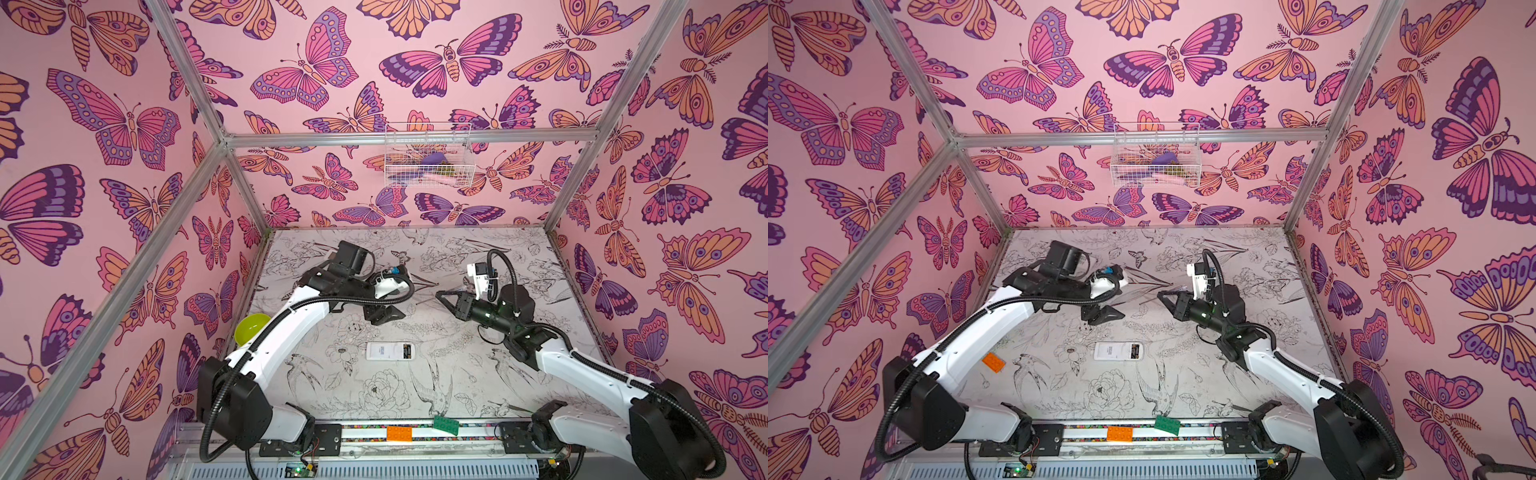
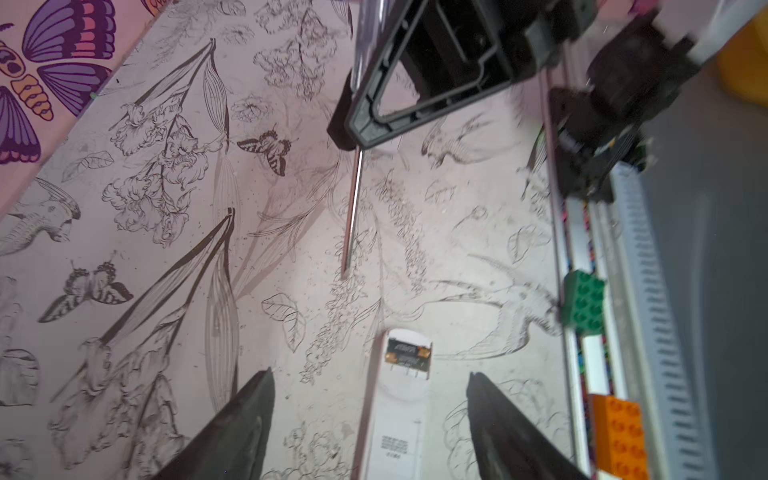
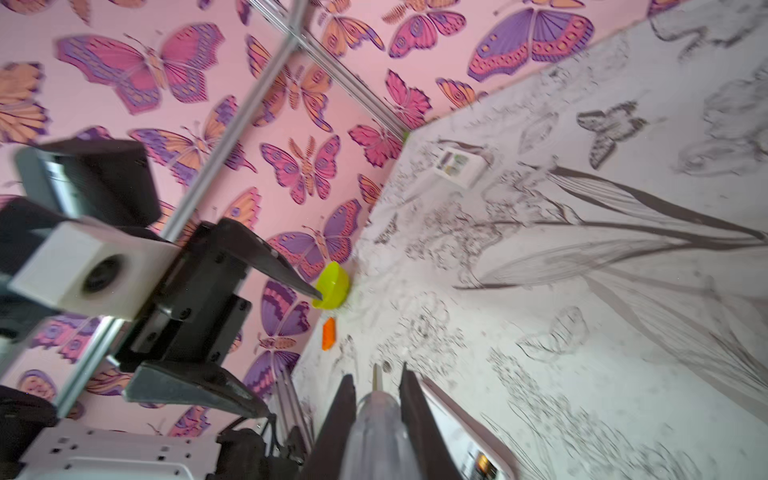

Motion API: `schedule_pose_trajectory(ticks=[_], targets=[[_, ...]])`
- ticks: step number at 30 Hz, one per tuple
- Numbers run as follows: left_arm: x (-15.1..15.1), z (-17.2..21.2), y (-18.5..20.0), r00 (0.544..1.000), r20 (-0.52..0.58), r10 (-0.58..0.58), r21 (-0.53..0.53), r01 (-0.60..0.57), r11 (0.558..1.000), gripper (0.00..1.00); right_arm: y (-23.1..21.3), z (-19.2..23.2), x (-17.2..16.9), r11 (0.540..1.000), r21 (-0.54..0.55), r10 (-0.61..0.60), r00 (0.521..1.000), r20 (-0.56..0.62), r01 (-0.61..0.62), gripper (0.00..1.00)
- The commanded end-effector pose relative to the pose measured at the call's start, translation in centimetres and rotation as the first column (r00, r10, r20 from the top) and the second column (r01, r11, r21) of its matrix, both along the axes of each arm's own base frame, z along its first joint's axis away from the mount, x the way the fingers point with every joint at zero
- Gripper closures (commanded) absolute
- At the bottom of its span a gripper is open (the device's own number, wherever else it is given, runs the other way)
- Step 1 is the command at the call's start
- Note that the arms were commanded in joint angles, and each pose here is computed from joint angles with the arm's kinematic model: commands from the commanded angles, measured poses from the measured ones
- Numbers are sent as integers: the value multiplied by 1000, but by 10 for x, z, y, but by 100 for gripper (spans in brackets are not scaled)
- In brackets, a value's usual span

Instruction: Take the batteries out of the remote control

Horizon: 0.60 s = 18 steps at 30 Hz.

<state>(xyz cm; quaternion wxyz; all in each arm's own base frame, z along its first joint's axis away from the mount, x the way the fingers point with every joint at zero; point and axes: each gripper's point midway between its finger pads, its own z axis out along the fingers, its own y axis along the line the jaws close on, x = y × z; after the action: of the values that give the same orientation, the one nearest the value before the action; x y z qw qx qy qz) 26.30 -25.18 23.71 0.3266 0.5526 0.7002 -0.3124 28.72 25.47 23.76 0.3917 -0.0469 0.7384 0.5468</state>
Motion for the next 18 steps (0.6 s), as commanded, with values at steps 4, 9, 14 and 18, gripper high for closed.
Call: schedule_pose_trajectory(ticks=[4,9,14,18], targets=[[-26,22,5,957,-288,-42,-267,-38,963,31,38,41,-24,975,134,165,980,113,-179,100],[-26,20,4,946,-318,-56,-301,-45,953,34,55,50,-28,962,161,200,969,148,-223,100],[-20,7,2,932,-360,-30,-299,-85,951,47,66,55,-29,949,185,230,961,152,-256,100],[-21,4,1,930,-366,-33,-303,-85,949,63,68,55,-31,946,187,235,958,164,-264,100]])
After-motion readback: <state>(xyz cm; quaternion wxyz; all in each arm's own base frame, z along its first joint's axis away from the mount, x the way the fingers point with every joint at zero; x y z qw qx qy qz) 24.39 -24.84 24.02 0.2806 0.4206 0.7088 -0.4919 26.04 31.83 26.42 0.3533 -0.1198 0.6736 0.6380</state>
